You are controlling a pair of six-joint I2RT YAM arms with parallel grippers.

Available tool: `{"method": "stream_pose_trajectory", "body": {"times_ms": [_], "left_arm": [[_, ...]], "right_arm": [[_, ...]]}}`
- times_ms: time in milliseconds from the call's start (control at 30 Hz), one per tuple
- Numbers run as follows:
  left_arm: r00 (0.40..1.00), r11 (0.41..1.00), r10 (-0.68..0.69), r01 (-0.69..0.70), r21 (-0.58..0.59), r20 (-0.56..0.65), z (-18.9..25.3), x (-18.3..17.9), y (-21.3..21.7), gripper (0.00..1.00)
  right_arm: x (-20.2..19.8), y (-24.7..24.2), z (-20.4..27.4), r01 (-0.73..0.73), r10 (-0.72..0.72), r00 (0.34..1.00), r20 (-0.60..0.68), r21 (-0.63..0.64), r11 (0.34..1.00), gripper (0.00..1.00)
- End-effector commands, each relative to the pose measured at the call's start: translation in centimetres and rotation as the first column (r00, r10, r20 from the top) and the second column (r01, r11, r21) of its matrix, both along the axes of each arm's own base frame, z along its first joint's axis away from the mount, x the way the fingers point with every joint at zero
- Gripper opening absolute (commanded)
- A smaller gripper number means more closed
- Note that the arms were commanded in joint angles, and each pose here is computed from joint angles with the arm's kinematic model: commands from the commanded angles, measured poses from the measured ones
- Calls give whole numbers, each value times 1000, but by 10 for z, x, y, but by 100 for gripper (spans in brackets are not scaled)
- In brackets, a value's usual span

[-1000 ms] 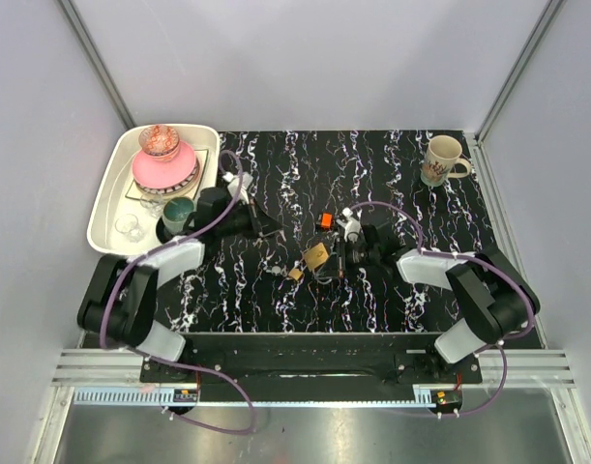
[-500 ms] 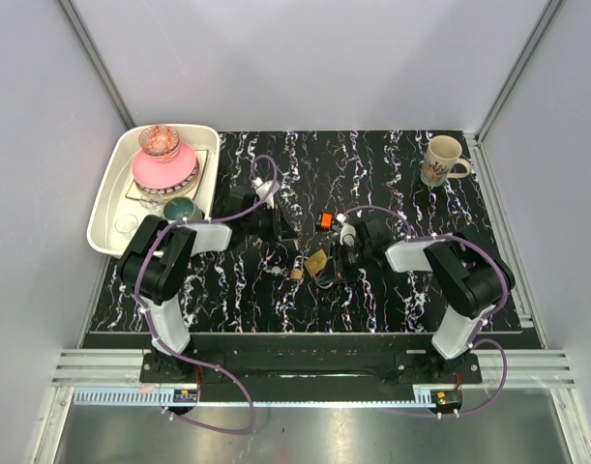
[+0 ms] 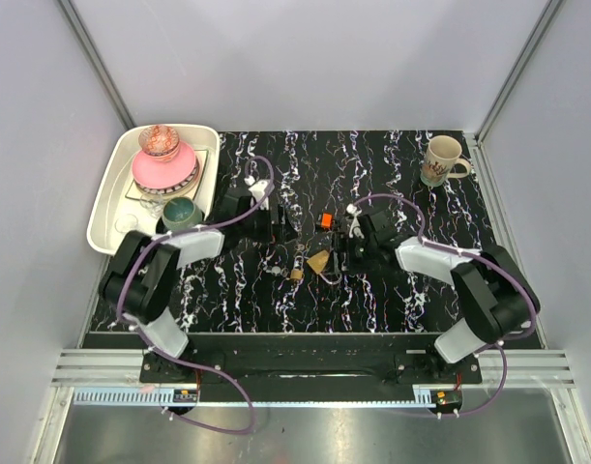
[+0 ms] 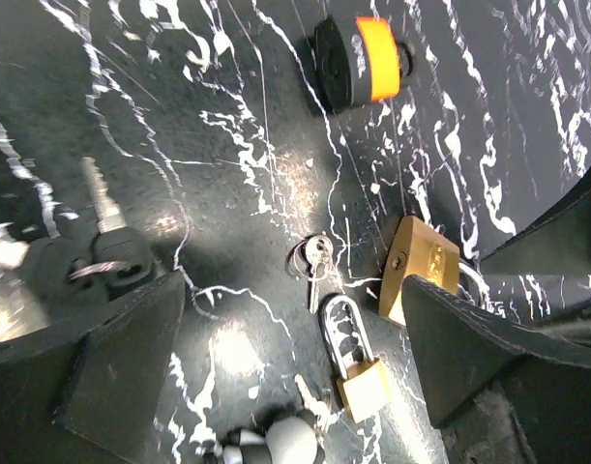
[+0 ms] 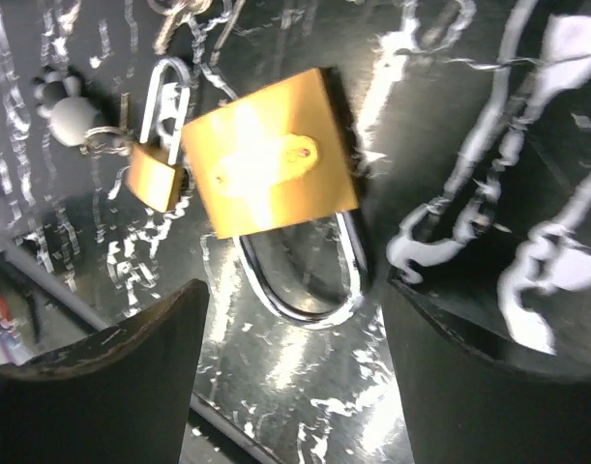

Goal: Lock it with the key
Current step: Place the lock at the center of the board, then reset both arms

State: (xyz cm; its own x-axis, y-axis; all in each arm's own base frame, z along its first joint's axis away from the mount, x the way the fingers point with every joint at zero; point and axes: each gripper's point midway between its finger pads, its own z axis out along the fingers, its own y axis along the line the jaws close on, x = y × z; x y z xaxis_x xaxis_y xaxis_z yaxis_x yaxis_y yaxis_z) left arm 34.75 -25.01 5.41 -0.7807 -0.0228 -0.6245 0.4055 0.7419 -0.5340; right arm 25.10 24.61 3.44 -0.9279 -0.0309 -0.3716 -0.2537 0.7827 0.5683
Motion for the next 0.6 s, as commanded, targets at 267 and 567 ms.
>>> {"method": "stream_pose_trajectory", "body": {"times_ms": [267,567], "left_arm": [[770,931,299,-365,3,564,157,-10,97,99],[707,914,348,-402,-56,616,196,-38,118,99]], "right_arm": [[37,-57,57,246,-183,933,311,-177,953,100],[56,-67,136,350,-289,799,527,-17,937,100]]}}
